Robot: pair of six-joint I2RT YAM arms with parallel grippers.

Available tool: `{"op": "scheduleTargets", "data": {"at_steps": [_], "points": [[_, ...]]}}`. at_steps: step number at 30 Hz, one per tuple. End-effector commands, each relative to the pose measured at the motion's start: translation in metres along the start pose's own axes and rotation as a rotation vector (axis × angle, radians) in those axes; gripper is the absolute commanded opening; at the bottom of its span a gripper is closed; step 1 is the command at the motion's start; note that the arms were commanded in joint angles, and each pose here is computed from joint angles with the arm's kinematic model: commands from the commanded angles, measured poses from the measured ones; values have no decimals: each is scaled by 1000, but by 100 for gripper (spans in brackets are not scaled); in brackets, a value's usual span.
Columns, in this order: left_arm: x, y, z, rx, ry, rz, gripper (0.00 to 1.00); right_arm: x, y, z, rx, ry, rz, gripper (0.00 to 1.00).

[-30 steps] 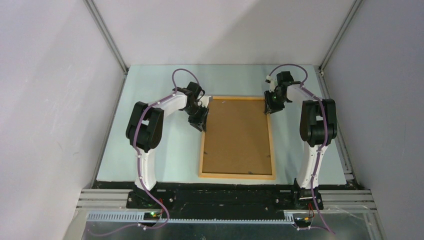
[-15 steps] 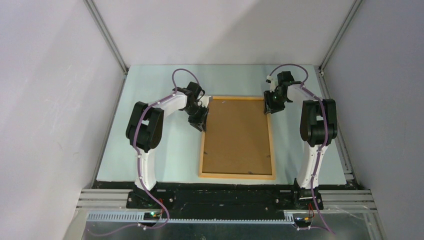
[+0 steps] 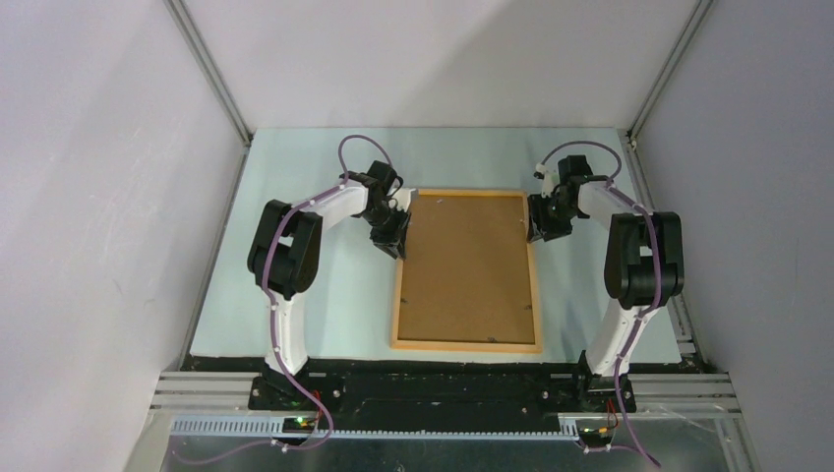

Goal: Put the photo into the frame

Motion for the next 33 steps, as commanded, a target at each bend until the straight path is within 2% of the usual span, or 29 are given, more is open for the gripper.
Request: {"op": "scheduleTargets", "data": {"at_steps": [1,12,19,26,33], "points": [[-4,-16,-24,34,-48,78,0,15,6,-8,-27,4,-21,53],[-4,-15,-25,30,-50,78,0,35,14,-2,-84,50,8,51],[-4,-16,-25,31,-50,78,0,43,16,4,-106,81,24,43],[-5,-15,-25,30,-52,79,2,43,16,7,-112,84,21,24],[-5,-18,-31,35,-66,86,20,17,6,3,-84,35,-11,5]]}}
Point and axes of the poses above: each gripper's point midway between its finger pads, its own z axis out along the fingers, its own y axis along the line the jaws close on, x = y × z, the point moved 4 cm from there along -z, back along the fingers, and after that the axes turned 5 degrees about z, right-handed, at the moved point
